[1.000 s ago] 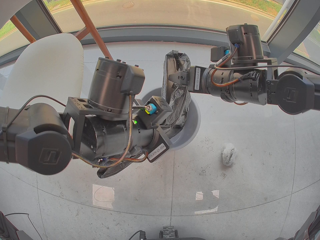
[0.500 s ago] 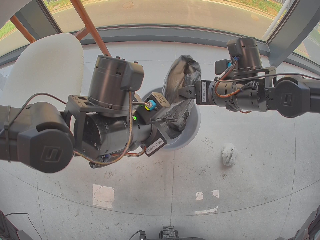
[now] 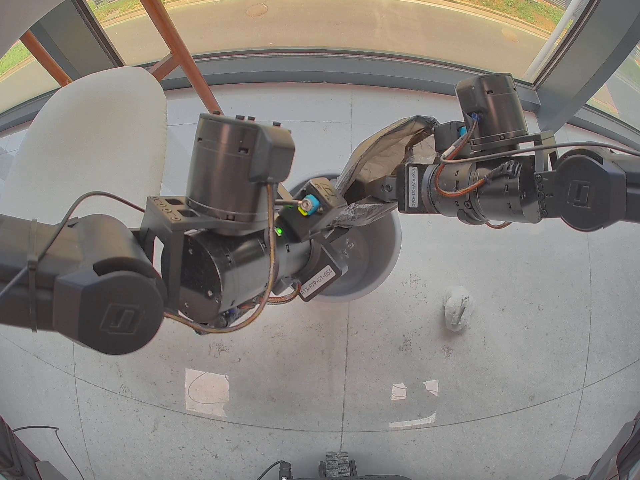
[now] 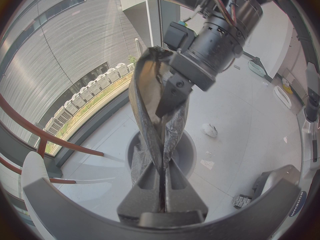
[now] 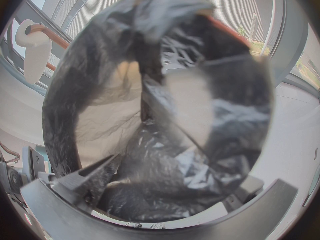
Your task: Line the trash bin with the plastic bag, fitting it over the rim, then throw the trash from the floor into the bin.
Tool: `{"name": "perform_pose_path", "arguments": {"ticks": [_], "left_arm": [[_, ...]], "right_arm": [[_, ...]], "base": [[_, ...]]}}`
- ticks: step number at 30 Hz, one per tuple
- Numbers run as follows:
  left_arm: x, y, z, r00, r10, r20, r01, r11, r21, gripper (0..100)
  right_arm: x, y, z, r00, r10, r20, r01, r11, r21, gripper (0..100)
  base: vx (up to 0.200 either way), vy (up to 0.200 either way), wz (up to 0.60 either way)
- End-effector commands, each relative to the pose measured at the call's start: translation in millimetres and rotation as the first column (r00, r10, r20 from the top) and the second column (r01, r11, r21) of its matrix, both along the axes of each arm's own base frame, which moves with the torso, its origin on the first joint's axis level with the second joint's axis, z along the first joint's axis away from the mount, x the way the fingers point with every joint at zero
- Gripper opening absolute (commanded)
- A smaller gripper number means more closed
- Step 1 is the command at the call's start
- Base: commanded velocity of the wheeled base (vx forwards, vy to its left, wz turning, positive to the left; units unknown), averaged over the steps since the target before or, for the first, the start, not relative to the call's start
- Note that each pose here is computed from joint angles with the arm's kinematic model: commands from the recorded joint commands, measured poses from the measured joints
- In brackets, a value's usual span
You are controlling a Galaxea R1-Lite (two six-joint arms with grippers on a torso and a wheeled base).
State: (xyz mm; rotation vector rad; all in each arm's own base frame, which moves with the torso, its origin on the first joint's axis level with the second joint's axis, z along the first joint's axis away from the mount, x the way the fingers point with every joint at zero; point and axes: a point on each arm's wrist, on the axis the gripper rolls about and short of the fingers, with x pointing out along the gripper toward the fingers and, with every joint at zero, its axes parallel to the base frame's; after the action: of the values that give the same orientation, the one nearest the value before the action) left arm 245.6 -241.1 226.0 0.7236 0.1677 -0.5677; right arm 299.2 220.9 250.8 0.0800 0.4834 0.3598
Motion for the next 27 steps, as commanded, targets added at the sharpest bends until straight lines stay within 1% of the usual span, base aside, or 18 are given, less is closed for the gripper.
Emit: {"name": "perform_pose_path", "arguments": {"ticks": [1, 8, 12, 14, 17, 20, 23, 24, 27], "left_arm": [[1, -1, -5, 1.000, 0.004, -0.014, -0.004, 1.000, 0.006, 0], [8, -8, -17, 0.999, 0.014, -0.049, -0.014, 1.000, 0.001, 0], [15, -17, -36, 0.993, 0.030, -0.118, -0.035, 0.999, -0.037, 0], [18, -21, -41, 0.992, 0.030, -0.125, -0.037, 0.998, -0.049, 0], [22, -25, -49, 0.991, 0.032, -0.132, -0.038, 0.998, -0.043, 0], [23, -26, -51, 0.990, 0.031, -0.136, -0.036, 0.999, -0.039, 0], [23, -25, -53, 0.990, 0.034, -0.140, -0.040, 0.999, -0.034, 0], [24, -26, -52, 0.990, 0.035, -0.138, -0.041, 0.998, -0.040, 100], [24, -25, -54, 0.988, 0.042, -0.150, -0.051, 0.997, -0.057, 100]], "right_arm": [[0, 3, -1, 1.000, 0.008, 0.001, -0.008, 1.000, 0.000, 0], [2, 9, -9, 1.000, 0.024, -0.002, -0.024, 1.000, -0.002, 0], [14, 12, -20, 1.000, 0.017, 0.019, -0.017, 1.000, 0.011, 0], [15, 12, -24, 1.000, 0.019, 0.021, -0.019, 1.000, 0.015, 0], [17, 8, -32, 1.000, 0.021, 0.000, -0.021, 1.000, 0.005, 0], [18, 5, -34, 0.999, 0.033, -0.008, -0.033, 0.999, 0.001, 0], [20, 1, -37, 1.000, 0.021, -0.014, -0.021, 1.000, -0.004, 0], [19, -1, -38, 1.000, 0.020, -0.019, -0.020, 1.000, -0.008, 0], [17, -2, -43, 0.999, 0.019, -0.034, -0.020, 1.000, -0.018, 0]], "base": [[0.000, 0.000, 0.00], [0.000, 0.000, 0.00], [0.000, 0.000, 0.00], [0.000, 0.000, 0.00], [0.000, 0.000, 0.00], [0.000, 0.000, 0.00], [0.000, 0.000, 0.00], [0.000, 0.000, 0.00], [0.000, 0.000, 0.00]]}}
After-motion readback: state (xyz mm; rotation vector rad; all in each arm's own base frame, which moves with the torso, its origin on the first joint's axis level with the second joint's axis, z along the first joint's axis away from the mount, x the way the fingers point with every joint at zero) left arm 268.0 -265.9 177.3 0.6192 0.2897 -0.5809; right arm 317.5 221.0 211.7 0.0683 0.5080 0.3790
